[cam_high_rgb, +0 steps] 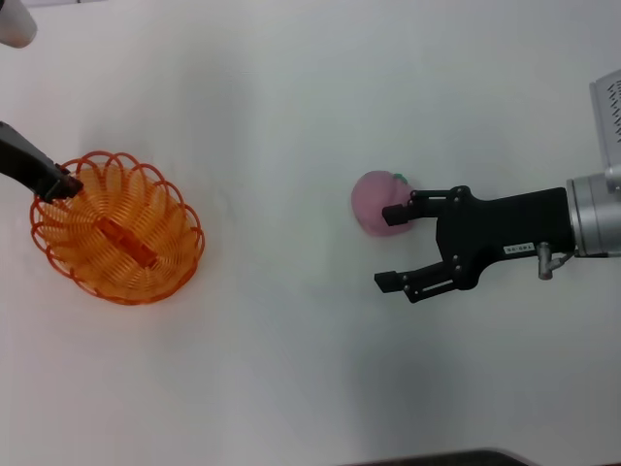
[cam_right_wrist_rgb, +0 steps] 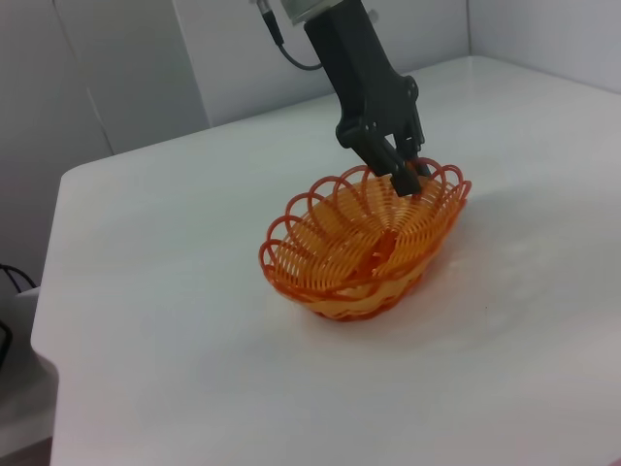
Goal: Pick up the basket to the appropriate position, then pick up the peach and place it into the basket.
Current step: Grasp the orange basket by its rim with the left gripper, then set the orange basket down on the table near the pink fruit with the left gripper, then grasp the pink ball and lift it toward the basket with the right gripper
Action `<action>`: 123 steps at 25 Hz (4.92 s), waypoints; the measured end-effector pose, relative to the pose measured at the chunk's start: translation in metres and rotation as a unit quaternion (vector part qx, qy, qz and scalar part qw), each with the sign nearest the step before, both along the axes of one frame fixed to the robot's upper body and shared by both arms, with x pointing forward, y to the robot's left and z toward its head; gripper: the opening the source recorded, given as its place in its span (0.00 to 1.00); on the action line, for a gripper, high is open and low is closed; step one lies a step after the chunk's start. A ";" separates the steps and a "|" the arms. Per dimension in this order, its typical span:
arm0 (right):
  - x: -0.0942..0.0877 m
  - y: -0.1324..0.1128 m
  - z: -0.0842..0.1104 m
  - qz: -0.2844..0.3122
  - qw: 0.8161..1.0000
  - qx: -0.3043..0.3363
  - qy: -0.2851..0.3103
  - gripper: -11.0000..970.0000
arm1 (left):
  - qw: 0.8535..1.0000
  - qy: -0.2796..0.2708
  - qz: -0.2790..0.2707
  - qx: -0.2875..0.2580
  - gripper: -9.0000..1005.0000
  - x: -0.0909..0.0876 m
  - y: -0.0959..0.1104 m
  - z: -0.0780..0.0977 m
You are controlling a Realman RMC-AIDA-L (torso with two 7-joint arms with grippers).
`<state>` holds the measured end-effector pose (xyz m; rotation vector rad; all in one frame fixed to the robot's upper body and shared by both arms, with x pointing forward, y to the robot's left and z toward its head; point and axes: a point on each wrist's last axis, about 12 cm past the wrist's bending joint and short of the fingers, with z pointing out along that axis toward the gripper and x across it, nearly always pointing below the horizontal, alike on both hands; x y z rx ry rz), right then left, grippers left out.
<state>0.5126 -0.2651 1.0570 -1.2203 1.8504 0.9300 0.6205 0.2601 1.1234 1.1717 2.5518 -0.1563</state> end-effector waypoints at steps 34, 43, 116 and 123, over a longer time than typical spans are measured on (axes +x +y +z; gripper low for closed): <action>0.000 0.001 0.000 -0.001 1.000 0.000 0.012 0.98 | 0.918 0.213 0.241 -0.231 0.07 -0.015 0.018 0.017; 0.000 0.001 0.000 -0.002 1.000 -0.001 0.011 0.98 | 0.900 0.219 0.267 -0.265 0.07 -0.039 0.003 -0.010; 0.001 0.004 0.001 0.006 1.000 0.001 0.008 0.97 | 0.941 -0.152 -0.051 -0.299 0.88 -0.126 0.074 -0.042; 0.001 0.004 0.001 0.005 1.000 0.003 0.007 0.97 | 0.926 -0.175 -0.024 -0.334 0.88 -0.168 0.082 -0.067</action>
